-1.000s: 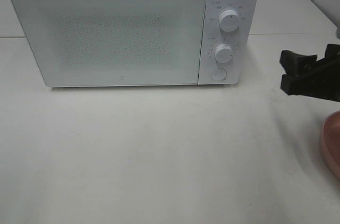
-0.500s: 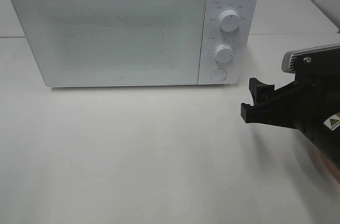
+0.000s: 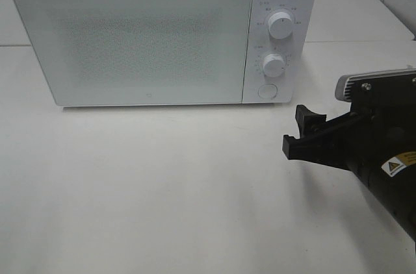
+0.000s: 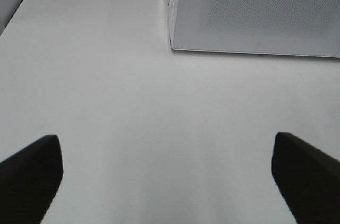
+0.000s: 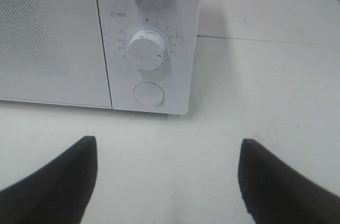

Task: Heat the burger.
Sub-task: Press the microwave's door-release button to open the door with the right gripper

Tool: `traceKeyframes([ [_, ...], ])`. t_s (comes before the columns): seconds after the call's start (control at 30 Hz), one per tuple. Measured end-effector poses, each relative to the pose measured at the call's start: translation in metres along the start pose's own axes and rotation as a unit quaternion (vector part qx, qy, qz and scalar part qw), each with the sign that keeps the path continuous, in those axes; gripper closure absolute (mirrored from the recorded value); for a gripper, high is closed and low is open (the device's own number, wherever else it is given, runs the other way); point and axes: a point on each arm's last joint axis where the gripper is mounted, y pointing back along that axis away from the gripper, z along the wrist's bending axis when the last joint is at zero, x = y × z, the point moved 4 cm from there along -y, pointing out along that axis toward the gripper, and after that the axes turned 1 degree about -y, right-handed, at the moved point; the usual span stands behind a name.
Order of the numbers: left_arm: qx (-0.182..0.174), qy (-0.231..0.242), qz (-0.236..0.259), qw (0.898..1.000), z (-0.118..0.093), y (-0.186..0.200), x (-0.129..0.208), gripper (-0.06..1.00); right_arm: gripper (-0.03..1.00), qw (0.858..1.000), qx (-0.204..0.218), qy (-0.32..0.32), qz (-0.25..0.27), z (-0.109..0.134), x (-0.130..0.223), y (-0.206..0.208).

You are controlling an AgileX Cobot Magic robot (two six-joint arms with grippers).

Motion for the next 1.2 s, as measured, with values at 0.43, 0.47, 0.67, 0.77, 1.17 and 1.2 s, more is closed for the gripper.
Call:
traceKeyframes([
  [0.43, 0.000, 0.000, 0.000, 1.000, 0.0000, 0.0000, 0.0000, -0.04, 0.57, 0.949, 0.000, -0.314, 0.000, 0.0000, 0.0000, 0.0000],
  [0.47, 0.000, 0.000, 0.000, 1.000, 0.0000, 0.0000, 0.0000, -0.04, 0.60, 0.929, 0.000, -0.370, 0.000, 0.0000, 0.0000, 0.0000],
  [0.67, 0.000, 0.000, 0.000, 1.000, 0.0000, 0.0000, 0.0000, -0.04, 0.79, 0.847, 0.000, -0.531, 0.000, 0.0000, 0.0000, 0.0000],
  [0.77, 0.000, 0.000, 0.000, 1.000, 0.0000, 0.0000, 0.0000, -0.04, 0.82, 0.817, 0.000, -0.576, 0.000, 0.0000, 0.0000, 0.0000],
  [1.17, 0.000, 0.000, 0.000, 1.000, 0.0000, 0.0000, 0.0000, -0.04, 0.95, 0.773, 0.008, -0.635, 0.004, -0.0001, 0.0052, -0.0021],
  [1.2, 0.000, 0.000, 0.000, 1.000, 0.0000, 0.0000, 0.0000, -0.04, 0.95, 0.775, 0.012, -0.632, 0.006, -0.0001, 0.0075, -0.0031],
])
